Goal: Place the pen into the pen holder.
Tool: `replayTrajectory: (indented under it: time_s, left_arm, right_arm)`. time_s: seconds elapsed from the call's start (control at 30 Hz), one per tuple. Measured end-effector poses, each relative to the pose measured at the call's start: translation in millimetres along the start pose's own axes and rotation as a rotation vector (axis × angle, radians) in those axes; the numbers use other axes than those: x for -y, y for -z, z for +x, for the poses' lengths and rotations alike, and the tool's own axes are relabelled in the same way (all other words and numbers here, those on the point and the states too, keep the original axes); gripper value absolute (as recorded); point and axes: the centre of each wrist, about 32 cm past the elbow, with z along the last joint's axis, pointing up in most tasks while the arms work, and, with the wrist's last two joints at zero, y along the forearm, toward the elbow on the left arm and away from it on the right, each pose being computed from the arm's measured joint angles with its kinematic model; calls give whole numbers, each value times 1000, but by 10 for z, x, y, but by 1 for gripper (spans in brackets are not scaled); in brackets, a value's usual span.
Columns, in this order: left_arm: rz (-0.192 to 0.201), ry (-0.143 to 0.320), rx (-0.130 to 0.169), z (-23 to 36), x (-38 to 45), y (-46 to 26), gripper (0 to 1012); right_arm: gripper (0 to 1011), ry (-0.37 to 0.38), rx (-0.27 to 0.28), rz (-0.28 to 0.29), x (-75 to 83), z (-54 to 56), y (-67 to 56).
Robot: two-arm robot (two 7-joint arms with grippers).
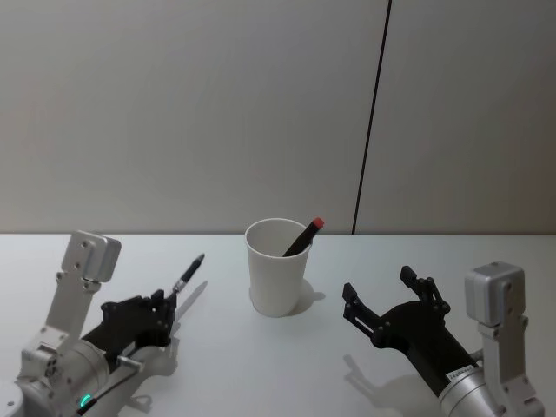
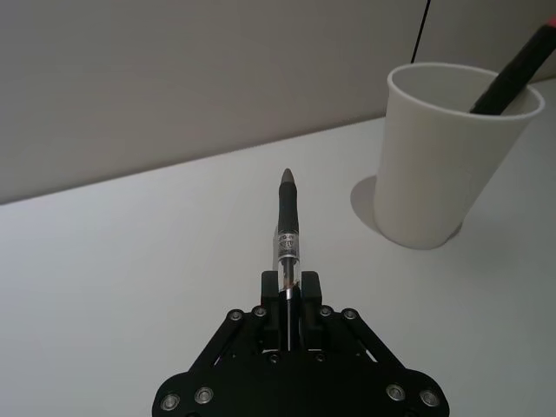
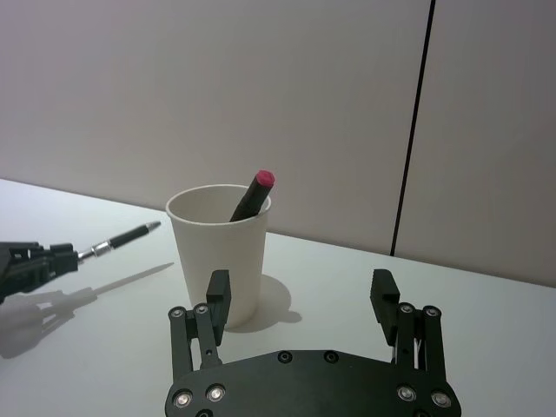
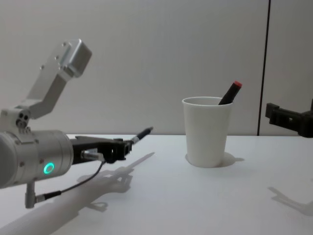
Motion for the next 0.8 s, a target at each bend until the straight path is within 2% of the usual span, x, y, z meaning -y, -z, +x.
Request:
replayTrajectory:
  time_s: [0.17,0.23,0.37,0.4,0.43,0.47,0.57,0.6,0.7,0.8]
  left_arm:
    - [-58,-15,20,-3,-45,-39,157]
    - [-96,-21,33,-5,-71,-70,157]
    - [-145,-25,51,-11,-96,-113,157]
    - [-145,-25,51,-11,-96,-113,157]
    - [-172,-25,60,-13,-106,-134,156]
    - [-182,-24,63,-14,-109,-144,157]
    - [-239,-14,80,-19,-121,-192,157]
    - [-239,-14,80,-19,-121,-192,157]
    - [-285,1,93,-21,-123,-237,157]
    - [-344,25,112,-20,-118,-295,157]
  right_arm:
    - [1001,0,0,0,0,0,0]
    - [1001,0,0,0,0,0,0]
    - [1001,0,0,0,0,0,0]
    - [1001,0,0,0,0,0,0]
    - [1001,0,0,0,0,0,0]
    - [1001,0,0,0,0,0,0]
    - [1001,0,0,0,0,0,0]
    - [1001,0,0,0,0,0,0]
    - [1001,0,0,0,0,0,0]
    - [1001,0,0,0,0,0,0]
